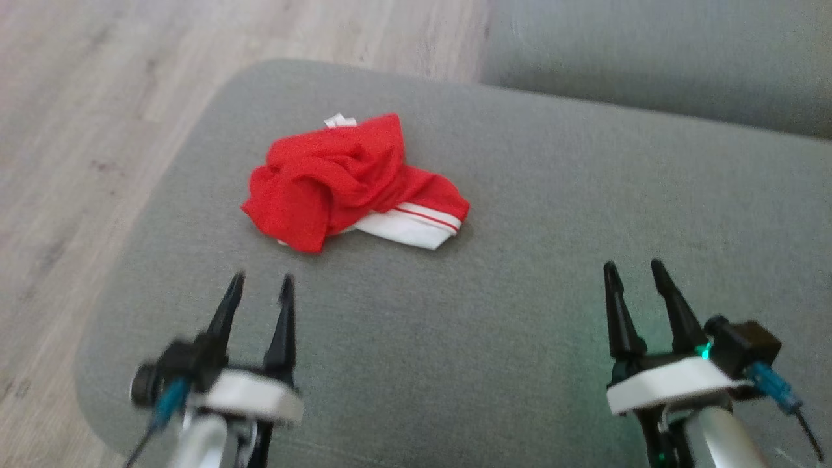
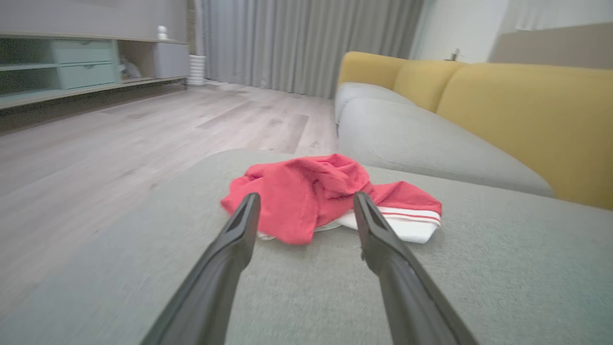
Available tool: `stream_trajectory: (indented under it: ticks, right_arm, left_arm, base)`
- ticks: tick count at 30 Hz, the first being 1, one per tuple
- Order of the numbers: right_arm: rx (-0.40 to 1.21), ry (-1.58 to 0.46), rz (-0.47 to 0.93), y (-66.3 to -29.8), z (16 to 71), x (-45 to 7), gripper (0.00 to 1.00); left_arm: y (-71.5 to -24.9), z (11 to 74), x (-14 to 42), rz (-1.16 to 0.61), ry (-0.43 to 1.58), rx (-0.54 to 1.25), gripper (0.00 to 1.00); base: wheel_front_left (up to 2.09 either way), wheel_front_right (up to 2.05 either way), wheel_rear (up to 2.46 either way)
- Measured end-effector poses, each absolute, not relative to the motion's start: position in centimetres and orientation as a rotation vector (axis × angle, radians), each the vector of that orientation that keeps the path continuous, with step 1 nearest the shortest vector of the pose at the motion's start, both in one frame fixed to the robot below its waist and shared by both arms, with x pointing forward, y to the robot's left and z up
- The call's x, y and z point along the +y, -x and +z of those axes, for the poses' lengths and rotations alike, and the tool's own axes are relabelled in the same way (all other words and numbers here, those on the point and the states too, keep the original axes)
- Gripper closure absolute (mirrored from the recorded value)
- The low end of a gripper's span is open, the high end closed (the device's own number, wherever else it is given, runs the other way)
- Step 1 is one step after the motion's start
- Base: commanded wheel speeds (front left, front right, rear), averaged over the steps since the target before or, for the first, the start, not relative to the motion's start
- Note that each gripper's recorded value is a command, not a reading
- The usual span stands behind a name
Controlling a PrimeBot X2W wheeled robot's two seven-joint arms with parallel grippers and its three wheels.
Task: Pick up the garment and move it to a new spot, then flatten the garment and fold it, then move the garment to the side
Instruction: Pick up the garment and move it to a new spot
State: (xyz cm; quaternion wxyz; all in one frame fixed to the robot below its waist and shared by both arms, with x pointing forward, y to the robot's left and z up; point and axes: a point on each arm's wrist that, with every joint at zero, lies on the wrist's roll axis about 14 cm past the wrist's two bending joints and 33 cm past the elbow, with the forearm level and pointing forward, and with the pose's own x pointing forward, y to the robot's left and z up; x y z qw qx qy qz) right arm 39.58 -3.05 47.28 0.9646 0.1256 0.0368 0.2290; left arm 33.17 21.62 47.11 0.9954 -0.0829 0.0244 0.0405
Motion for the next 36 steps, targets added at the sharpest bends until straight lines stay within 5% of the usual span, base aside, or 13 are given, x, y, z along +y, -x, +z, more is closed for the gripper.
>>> stream_trajectory:
  ticks: [8, 25, 26, 27, 36]
  right_arm:
    - [0.09, -0.245, 0.403, -41.9, 45.8, -4.9, 0.0]
    - [0.143, -0.24, 0.26, -43.6, 42.7, -9.7, 0.0]
    - [0.144, -0.24, 0.258, -43.6, 42.7, -9.8, 0.0]
    - [0.144, -0.239, 0.256, -43.5, 42.7, -9.8, 0.0]
    - [0.131, -0.234, 0.252, -43.0, 43.6, -10.1, 0.0]
  left_arm:
    - [-42.1, 46.1, 19.5, -0.105, -0.019, 0.217, 0.0]
    - [-47.6, 38.8, 18.4, -0.222, -0.163, 0.458, 0.0]
    - [-47.6, 38.7, 18.2, -0.223, -0.156, 0.462, 0.61]
    - [-47.8, 38.9, 18.1, -0.22, -0.137, 0.445, 1.0]
    - [-48.4, 42.6, 17.6, -0.213, -0.068, 0.305, 1.0]
  base:
    - [0.0, 0.0, 0.0]
    - [0.0, 0.0, 0.0]
    - [0.0, 0.0, 0.0]
    - [0.0, 0.0, 0.0]
    - [0.0, 0.0, 0.0]
